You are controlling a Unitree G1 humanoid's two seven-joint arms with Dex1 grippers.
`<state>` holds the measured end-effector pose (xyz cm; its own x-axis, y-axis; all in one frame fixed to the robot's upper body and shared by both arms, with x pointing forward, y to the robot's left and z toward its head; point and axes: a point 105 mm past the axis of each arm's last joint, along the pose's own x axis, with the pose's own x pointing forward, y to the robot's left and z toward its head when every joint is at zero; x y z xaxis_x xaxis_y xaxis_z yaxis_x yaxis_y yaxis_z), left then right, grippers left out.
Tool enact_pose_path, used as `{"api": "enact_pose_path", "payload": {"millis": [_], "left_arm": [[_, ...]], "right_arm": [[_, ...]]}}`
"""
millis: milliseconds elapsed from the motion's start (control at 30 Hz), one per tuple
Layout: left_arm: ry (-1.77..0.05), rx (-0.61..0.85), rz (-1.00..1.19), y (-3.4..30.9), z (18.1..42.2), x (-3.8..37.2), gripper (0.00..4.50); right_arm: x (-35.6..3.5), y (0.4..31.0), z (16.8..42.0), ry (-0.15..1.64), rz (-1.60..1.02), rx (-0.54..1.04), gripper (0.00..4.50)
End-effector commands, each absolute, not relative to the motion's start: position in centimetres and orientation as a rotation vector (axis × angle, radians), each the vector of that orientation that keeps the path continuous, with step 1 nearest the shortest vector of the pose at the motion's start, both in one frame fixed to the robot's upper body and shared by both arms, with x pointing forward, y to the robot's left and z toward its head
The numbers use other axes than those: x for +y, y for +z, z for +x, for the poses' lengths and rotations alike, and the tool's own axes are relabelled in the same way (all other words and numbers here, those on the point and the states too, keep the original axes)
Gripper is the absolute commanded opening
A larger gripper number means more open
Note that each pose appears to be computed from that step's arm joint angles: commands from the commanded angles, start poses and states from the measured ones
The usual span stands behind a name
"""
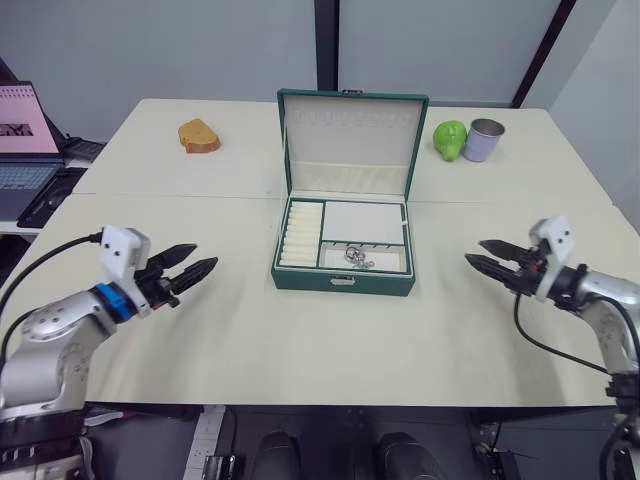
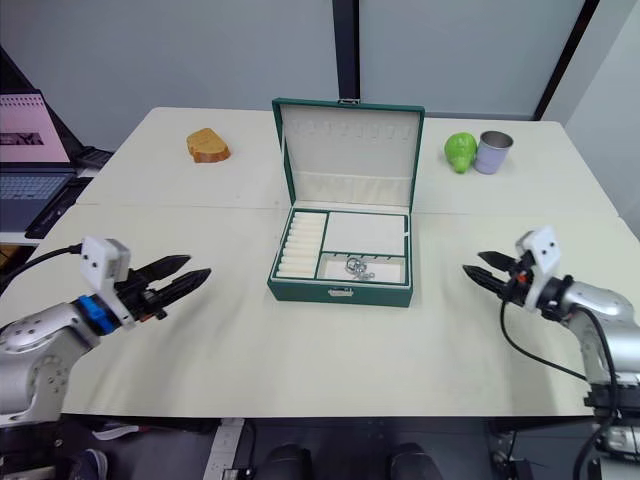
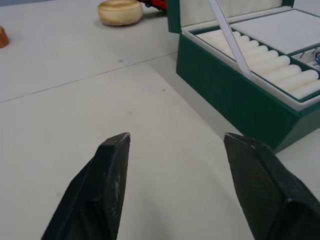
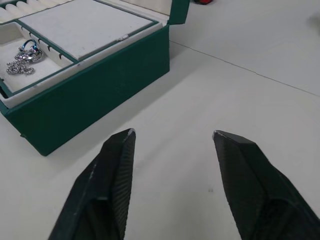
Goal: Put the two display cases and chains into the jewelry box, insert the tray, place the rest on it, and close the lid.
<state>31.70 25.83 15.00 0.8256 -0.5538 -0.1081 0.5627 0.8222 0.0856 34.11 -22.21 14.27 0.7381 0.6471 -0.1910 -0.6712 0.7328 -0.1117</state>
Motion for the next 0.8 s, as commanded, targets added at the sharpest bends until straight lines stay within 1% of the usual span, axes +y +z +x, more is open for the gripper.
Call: {"api": "enact_pose_path", "payload": {"millis": [33,133,167,200,267,400,533,733,800], "left_arm": [[-0.622,0.049,0.126,15.3,33.5,24.4,1.44],[-0.636,0.045,0.113,14.9,35.0,23.3,0.54],[-0.638,0.044,0.109,14.7,35.5,23.1,0.16],[-0.639,0.043,0.106,14.6,35.9,22.9,0.02],[-0.657,0.042,0.092,14.2,36.7,22.1,0.00],[-0.688,0.035,0.081,13.9,37.4,21.1,0.00],[-0.744,0.016,0.071,14.2,37.8,19.2,0.00],[-0.832,0.026,0.056,14.2,37.1,17.6,0.00],[-0.879,0.067,0.079,13.6,36.3,17.3,0.00]], "right_arm": [[-20.6,14.2,35.4,0.755,-0.233,0.126,1.56],[-19.0,14.0,36.7,0.786,-0.251,0.120,0.86],[-18.6,13.9,37.0,0.795,-0.258,0.120,0.57],[-18.1,13.8,37.4,0.805,-0.261,0.120,0.43],[-16.7,13.7,38.2,0.833,-0.256,0.115,0.02],[-15.8,13.8,38.8,0.854,-0.248,0.103,0.02],[-14.7,13.9,39.4,0.875,-0.238,0.091,0.02],[-13.2,13.9,38.9,0.940,-0.196,0.082,0.02],[-12.7,13.7,38.2,0.986,-0.177,0.095,0.02]]}}
